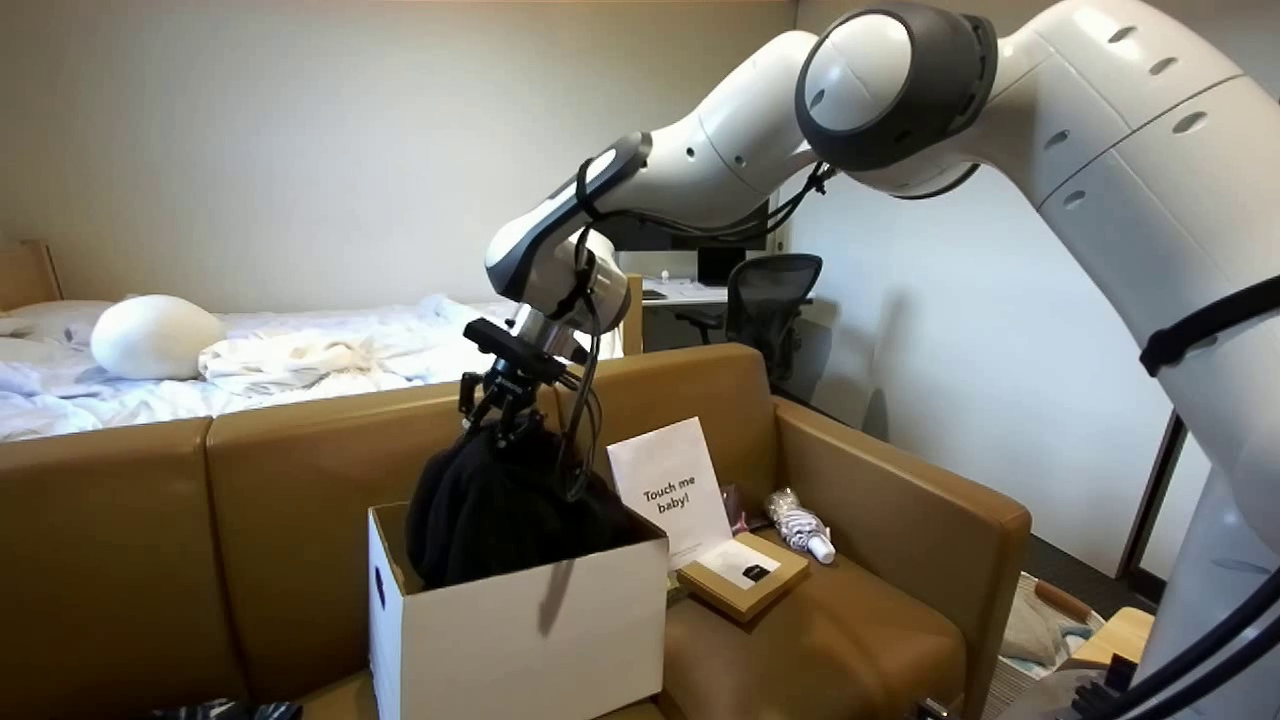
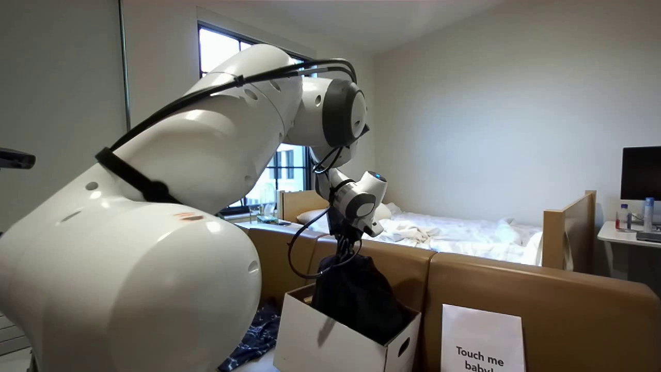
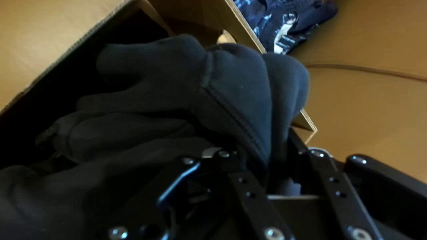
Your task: Put the black jersey inside the box
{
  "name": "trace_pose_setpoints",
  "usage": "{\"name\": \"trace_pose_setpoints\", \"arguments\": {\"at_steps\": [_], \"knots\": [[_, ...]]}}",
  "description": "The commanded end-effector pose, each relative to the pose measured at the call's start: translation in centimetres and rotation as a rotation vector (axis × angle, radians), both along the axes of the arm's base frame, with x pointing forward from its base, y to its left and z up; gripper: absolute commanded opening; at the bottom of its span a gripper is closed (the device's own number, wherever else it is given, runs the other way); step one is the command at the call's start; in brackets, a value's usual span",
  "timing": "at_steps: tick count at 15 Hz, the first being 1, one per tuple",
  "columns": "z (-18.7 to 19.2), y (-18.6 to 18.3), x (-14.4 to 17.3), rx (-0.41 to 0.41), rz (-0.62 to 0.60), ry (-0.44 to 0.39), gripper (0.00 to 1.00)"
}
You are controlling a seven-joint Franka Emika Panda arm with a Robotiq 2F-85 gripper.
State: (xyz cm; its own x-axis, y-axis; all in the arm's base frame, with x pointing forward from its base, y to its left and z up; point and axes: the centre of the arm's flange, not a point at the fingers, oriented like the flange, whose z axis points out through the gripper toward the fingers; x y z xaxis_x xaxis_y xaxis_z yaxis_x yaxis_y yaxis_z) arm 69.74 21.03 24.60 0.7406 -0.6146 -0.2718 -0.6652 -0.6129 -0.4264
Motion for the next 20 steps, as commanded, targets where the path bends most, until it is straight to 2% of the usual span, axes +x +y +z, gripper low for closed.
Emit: {"name": "trace_pose_setpoints", "arguments": {"at_steps": [1, 3, 5, 7, 11, 13, 16, 20], "knots": [[1.1, -1.4, 1.0, 0.003, -0.058, -0.074, 0.71], [1.6, -2.0, 1.1, 0.015, -0.063, -0.058, 0.84], [2.7, -2.8, 0.8, 0.014, -0.054, -0.085, 0.99], [4.6, -4.7, 0.9, 0.012, -0.086, -0.136, 1.0], [9.3, -11.5, 1.6, -0.015, -0.22, -0.259, 1.0], [11.5, -15.6, 1.0, -0.076, -0.204, -0.262, 1.0], [13.7, -21.6, -1.1, -0.201, -0.104, -0.18, 1.0], [16.8, -29.7, -6.9, -0.294, 0.043, -0.031, 1.0]]}}
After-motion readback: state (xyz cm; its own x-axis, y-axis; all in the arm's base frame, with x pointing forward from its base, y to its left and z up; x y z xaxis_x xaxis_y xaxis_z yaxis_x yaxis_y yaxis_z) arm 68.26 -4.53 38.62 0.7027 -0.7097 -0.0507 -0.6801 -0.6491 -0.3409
